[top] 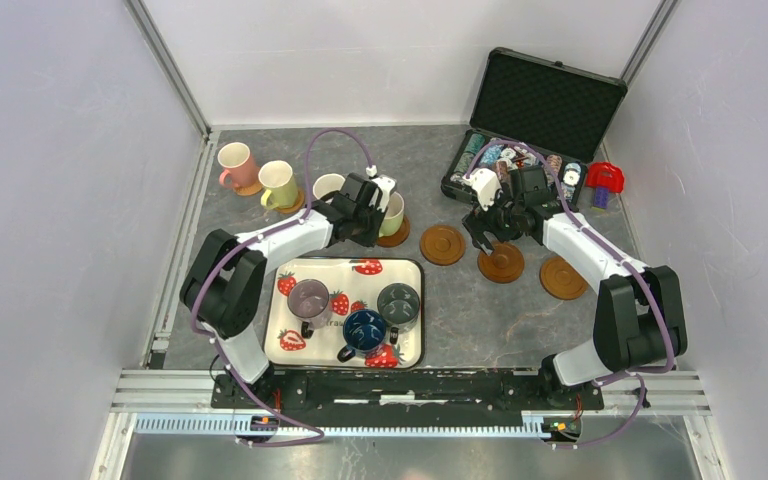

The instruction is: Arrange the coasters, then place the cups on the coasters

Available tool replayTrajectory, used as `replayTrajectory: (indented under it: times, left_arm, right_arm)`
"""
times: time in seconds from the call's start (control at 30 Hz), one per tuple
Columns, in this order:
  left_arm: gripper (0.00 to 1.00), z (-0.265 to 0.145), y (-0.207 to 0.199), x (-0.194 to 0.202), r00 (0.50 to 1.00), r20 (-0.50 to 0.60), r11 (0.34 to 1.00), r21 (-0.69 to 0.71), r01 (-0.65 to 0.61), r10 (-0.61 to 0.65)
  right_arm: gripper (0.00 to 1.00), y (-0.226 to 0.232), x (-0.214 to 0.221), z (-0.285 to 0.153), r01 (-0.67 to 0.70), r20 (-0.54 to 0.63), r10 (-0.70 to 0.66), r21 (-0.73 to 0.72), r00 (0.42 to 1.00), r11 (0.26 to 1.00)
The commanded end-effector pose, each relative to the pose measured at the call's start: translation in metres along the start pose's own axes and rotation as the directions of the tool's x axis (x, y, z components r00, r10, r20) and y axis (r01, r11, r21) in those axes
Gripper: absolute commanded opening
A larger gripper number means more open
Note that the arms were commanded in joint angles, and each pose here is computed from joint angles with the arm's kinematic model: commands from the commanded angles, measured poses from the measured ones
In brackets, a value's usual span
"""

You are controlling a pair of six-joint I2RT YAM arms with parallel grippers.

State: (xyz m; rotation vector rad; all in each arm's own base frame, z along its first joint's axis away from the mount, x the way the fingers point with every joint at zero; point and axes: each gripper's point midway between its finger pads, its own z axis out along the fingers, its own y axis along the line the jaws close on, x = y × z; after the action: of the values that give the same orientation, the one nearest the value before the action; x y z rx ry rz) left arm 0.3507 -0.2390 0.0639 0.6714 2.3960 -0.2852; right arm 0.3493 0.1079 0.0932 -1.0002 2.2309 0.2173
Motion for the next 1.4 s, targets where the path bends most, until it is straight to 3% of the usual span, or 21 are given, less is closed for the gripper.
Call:
replayTrajectory:
  times: [0.0, 0.13, 0.57, 0.93, 1.2, 1.37]
  left_arm:
    - [0.06, -0.001, -0.009, -0.042, 0.990, 0.128, 0.998, 0.035, 0.053, -0.057]
    - [0.07, 0.001, -0.008, -0.041, 0.991, 0.119, 0.998, 0.030, 0.056, -0.059]
    - [0.26, -0.009, -0.008, -0.020, 0.996, 0.067, 0.998, 0.032, 0.058, -0.060]
    - [0.67, -0.018, -0.006, -0.015, 0.997, 0.051, 0.998, 0.019, 0.063, -0.064]
    - [1.00, -0.064, -0.001, -0.021, 0.996, 0.090, 1.000, 0.013, 0.015, -0.016]
    - [1.00, -0.101, 0.001, -0.016, 0.995, 0.103, 1.000, 0.025, -0.016, 0.013]
  right_arm:
    - [0.98, -0.005, -0.010, -0.006, 0.009, 0.042, -0.010, 0.023, 0.999, 1.000]
    - [0.98, -0.004, -0.010, -0.007, 0.012, 0.041, -0.013, 0.021, 0.999, 1.000]
    - [0.98, -0.005, -0.010, -0.006, 0.012, 0.042, -0.013, 0.021, 0.999, 1.000]
    - [0.98, -0.007, -0.013, -0.005, 0.009, 0.047, -0.010, 0.023, 0.999, 1.000]
    - [0.98, -0.007, -0.016, -0.006, 0.022, 0.055, -0.024, 0.022, 0.998, 1.000]
    - [0.98, -0.002, -0.022, -0.006, 0.029, 0.084, -0.028, -0.008, 0.996, 1.000]
